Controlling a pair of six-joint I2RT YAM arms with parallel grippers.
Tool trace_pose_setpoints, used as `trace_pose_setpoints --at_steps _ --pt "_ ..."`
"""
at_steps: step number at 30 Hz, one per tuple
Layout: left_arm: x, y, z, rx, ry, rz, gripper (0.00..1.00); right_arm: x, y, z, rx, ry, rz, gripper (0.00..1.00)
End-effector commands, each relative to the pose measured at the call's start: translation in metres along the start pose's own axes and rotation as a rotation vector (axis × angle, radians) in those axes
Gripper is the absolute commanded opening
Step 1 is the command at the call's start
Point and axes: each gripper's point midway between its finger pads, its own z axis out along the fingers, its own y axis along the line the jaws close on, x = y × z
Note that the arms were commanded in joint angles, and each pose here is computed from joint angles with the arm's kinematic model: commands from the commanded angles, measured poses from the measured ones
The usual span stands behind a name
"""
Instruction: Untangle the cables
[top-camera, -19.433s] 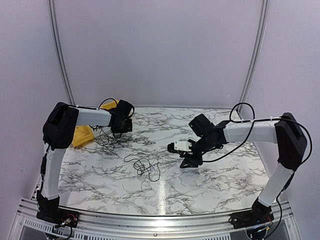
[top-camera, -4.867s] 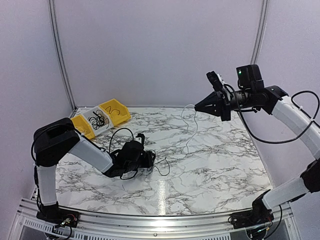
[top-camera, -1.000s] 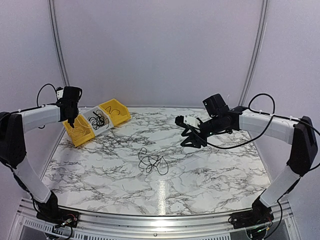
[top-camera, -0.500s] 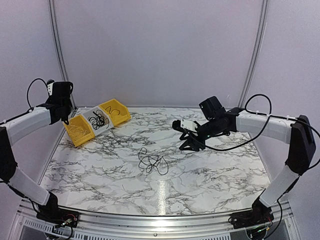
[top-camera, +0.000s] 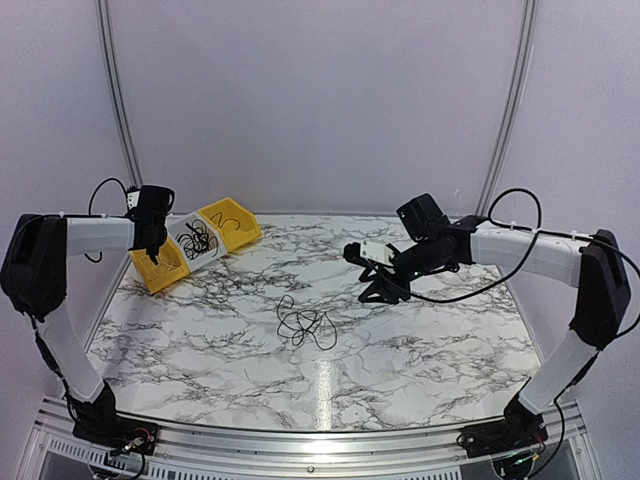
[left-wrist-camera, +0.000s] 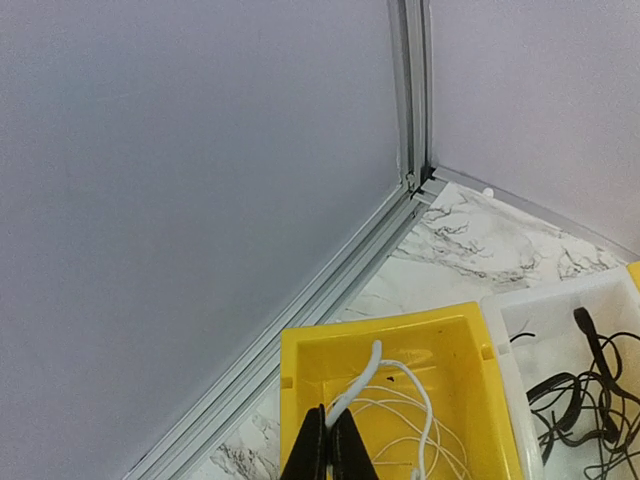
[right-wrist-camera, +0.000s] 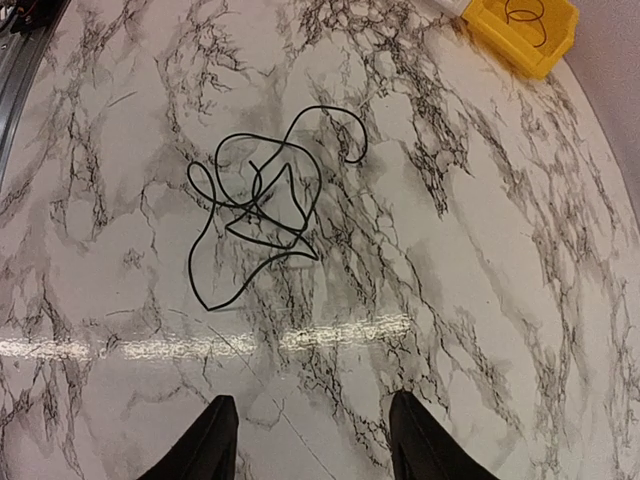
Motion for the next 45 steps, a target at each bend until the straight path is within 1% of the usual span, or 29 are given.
trace_pose_setpoints --at_steps 1,4,7,9,10,13,16,19,20,22,24,26,28,29,31,34,36,37,39,41,42,45 --pt "-0.006 -0.007 0.016 -0.021 -0.02 -0.04 0.0 -0.003 0.001 0.003 -0.009 0.014 -0.015 0.52" --pt "-0.001 -0.015 0.026 -0.018 -0.004 -0.028 0.0 -0.001 0.001 0.006 -0.011 0.023 -0.016 0.52" --pt "0.014 -0.021 0.036 -0.031 0.038 -0.007 0.0 0.001 0.003 0.009 -0.019 0.033 -0.016 0.52" --pt "0.026 -0.025 0.039 -0.012 0.074 -0.005 0.0 0.001 0.004 0.01 -0.025 0.037 -0.017 0.52" --pt "0.033 -0.024 0.038 -0.011 0.103 0.009 0.0 0.001 0.004 0.01 -0.025 0.036 -0.018 0.52" --pt "0.042 -0.017 0.032 -0.009 0.129 -0.006 0.0 0.001 0.007 0.012 -0.033 0.037 -0.022 0.52" --pt "0.041 -0.014 0.026 0.005 0.139 -0.004 0.0 -0.001 0.009 0.013 -0.038 0.039 -0.029 0.52" --pt "0.037 -0.017 0.019 0.058 0.152 -0.017 0.0 -0.002 0.013 0.015 -0.048 0.043 -0.034 0.52" --pt "0.036 -0.018 0.016 0.073 0.156 -0.026 0.03 -0.003 0.013 0.014 -0.05 0.04 -0.035 0.52" --pt "0.032 -0.017 0.009 0.101 0.16 -0.038 0.14 -0.004 0.014 0.013 -0.049 0.037 -0.038 0.52" --pt "0.022 -0.013 0.0 0.123 0.149 -0.055 0.23 -0.005 0.014 0.012 -0.046 0.033 -0.043 0.52" --pt "0.007 -0.009 -0.012 0.149 0.125 -0.076 0.33 -0.006 0.014 0.012 -0.045 0.032 -0.044 0.52" --pt "-0.01 -0.003 -0.022 0.163 0.097 -0.095 0.47 -0.006 0.014 0.013 -0.046 0.032 -0.045 0.52" --pt "-0.016 0.0 -0.026 0.166 0.086 -0.101 0.52 -0.004 0.014 0.013 -0.048 0.036 -0.042 0.52" --pt "-0.029 0.002 -0.034 0.185 0.07 -0.103 0.56 -0.005 0.014 0.014 -0.049 0.037 -0.044 0.52" --pt "-0.041 -0.016 -0.051 0.319 0.08 -0.133 0.57 -0.003 0.012 0.016 -0.041 0.041 -0.036 0.52" --pt "-0.044 -0.058 -0.078 0.535 0.101 -0.134 0.57 -0.003 0.008 0.019 -0.021 0.044 -0.024 0.52" --pt "-0.043 -0.081 -0.095 0.632 0.102 -0.096 0.56 -0.003 0.005 0.021 -0.014 0.045 -0.014 0.52" --pt "-0.036 -0.128 -0.138 0.806 0.082 0.05 0.56 -0.003 0.002 0.025 -0.009 0.04 0.018 0.52" --pt "-0.015 -0.174 -0.188 0.985 0.069 0.213 0.57 -0.003 0.002 0.033 -0.03 0.031 0.053 0.52" --pt "-0.001 -0.19 -0.209 1.061 0.077 0.266 0.57 -0.002 0.002 0.038 -0.041 0.031 0.074 0.52" --pt "0.046 -0.222 -0.254 1.235 0.178 0.323 0.57 0.001 -0.003 0.051 -0.056 0.05 0.129 0.52"
